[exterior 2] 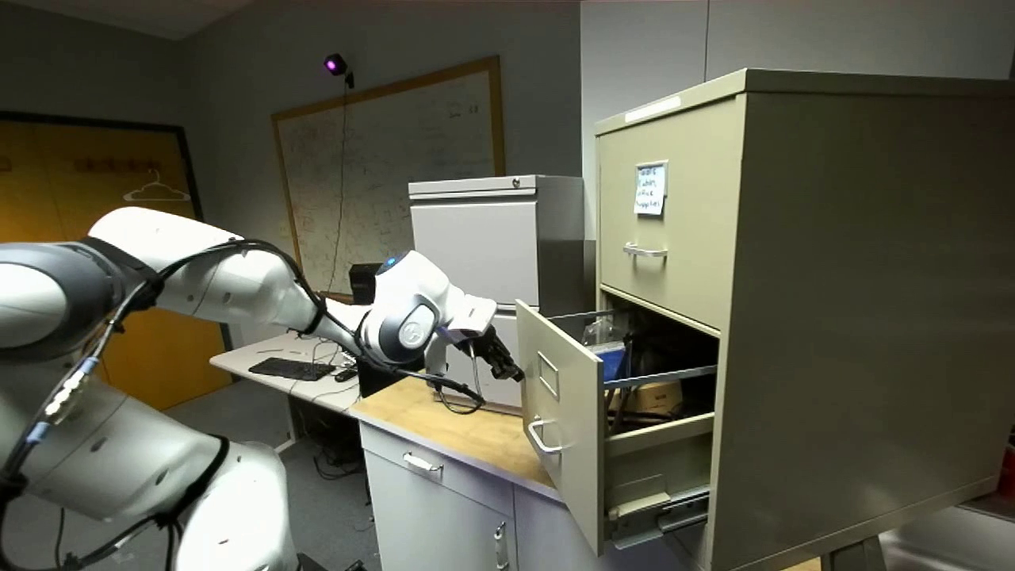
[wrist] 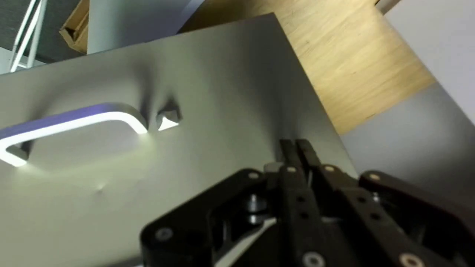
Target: Close the bottom drawer of the file cabinet
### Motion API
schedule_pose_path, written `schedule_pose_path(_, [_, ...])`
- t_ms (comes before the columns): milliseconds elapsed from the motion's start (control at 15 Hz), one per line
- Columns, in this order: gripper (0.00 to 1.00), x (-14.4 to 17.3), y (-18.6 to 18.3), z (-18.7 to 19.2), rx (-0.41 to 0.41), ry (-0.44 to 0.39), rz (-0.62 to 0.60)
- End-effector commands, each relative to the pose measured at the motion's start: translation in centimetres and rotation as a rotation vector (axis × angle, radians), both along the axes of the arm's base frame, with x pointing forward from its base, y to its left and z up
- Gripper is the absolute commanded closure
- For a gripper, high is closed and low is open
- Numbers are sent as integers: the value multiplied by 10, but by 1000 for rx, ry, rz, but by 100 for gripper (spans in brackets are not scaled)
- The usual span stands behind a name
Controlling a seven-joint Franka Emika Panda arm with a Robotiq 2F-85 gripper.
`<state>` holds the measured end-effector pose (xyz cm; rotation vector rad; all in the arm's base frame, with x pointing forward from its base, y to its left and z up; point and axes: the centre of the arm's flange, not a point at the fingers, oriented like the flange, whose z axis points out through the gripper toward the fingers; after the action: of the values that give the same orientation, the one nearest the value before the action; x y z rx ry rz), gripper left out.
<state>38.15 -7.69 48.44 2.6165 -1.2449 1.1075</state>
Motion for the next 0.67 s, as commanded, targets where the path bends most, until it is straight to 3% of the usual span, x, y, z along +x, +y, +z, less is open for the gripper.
schedule_pose_path(0, [94, 13, -15, -8, -41, -94, -158])
schedule_pose_path(333, [96, 49, -27, -30, -61, -246, -297])
schedule_pose_path(600, [98, 84, -48, -49, -83, -319, -425])
